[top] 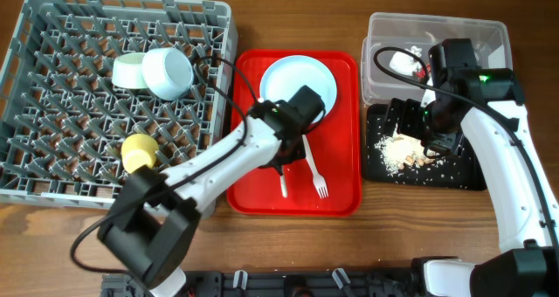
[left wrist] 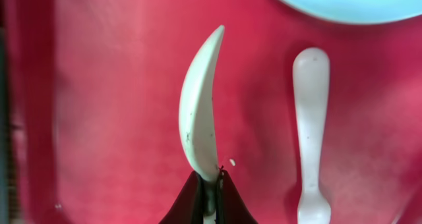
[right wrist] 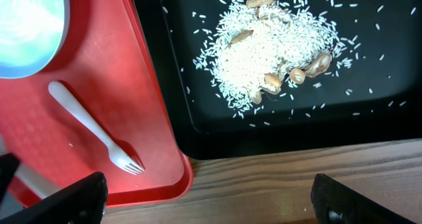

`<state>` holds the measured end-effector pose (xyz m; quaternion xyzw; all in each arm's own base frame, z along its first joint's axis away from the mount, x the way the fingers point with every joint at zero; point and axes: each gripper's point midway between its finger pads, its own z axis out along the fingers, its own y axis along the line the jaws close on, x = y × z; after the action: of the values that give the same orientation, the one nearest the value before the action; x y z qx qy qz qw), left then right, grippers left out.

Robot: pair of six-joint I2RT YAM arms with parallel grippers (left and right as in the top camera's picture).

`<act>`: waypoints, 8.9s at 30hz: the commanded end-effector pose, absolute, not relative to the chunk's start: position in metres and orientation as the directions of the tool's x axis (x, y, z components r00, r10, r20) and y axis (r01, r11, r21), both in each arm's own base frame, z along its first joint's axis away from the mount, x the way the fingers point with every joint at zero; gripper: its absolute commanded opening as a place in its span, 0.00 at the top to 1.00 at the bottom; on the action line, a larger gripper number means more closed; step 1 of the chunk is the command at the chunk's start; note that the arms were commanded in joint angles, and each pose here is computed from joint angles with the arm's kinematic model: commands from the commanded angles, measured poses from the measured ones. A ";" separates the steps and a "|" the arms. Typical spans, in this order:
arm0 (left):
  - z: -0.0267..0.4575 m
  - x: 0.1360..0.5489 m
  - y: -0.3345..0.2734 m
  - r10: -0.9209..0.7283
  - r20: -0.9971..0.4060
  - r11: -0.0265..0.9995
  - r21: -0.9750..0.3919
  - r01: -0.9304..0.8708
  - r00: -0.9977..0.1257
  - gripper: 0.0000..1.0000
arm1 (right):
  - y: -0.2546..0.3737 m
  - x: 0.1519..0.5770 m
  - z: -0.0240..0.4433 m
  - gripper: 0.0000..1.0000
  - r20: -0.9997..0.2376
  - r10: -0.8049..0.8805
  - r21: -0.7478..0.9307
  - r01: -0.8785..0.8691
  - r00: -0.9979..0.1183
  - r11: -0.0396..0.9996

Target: Sort waste into correct bins and load items into the dishwasher rack

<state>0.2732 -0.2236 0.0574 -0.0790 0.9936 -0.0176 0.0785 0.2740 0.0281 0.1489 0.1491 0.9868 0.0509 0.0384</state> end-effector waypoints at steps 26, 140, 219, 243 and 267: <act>0.094 0.369 -0.064 0.117 -0.305 0.992 -0.007 0.125 -0.945 0.89 | 0.024 0.271 0.154 0.00 -0.072 0.291 0.097 0.284 -0.954 0.954; 0.069 0.364 -0.313 0.624 -0.533 0.660 -0.033 0.750 -0.572 0.32 | -0.003 0.257 0.153 0.00 -0.028 0.387 0.040 0.386 -0.922 0.922; 0.212 0.246 -0.020 -0.265 -0.680 0.955 -0.284 -0.089 -0.683 0.00 | 0.028 0.255 0.216 0.00 -0.696 0.155 0.221 -0.004 -0.701 0.975; 0.206 0.217 -0.020 -0.267 -0.737 0.955 -0.289 -0.068 -0.621 0.00 | 0.027 0.221 0.254 0.00 -0.824 0.114 0.168 -0.046 -0.555 0.985; 0.206 0.217 -0.020 -0.267 -0.737 0.955 -0.289 -0.068 -0.621 0.00 | 0.021 0.239 0.226 0.00 -0.977 0.165 0.149 -0.118 0.137 0.982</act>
<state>0.2173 -0.0167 0.2056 -0.1086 0.8927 -0.1134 0.4225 0.2409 0.0207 0.2225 0.0165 0.6591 0.0919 0.7462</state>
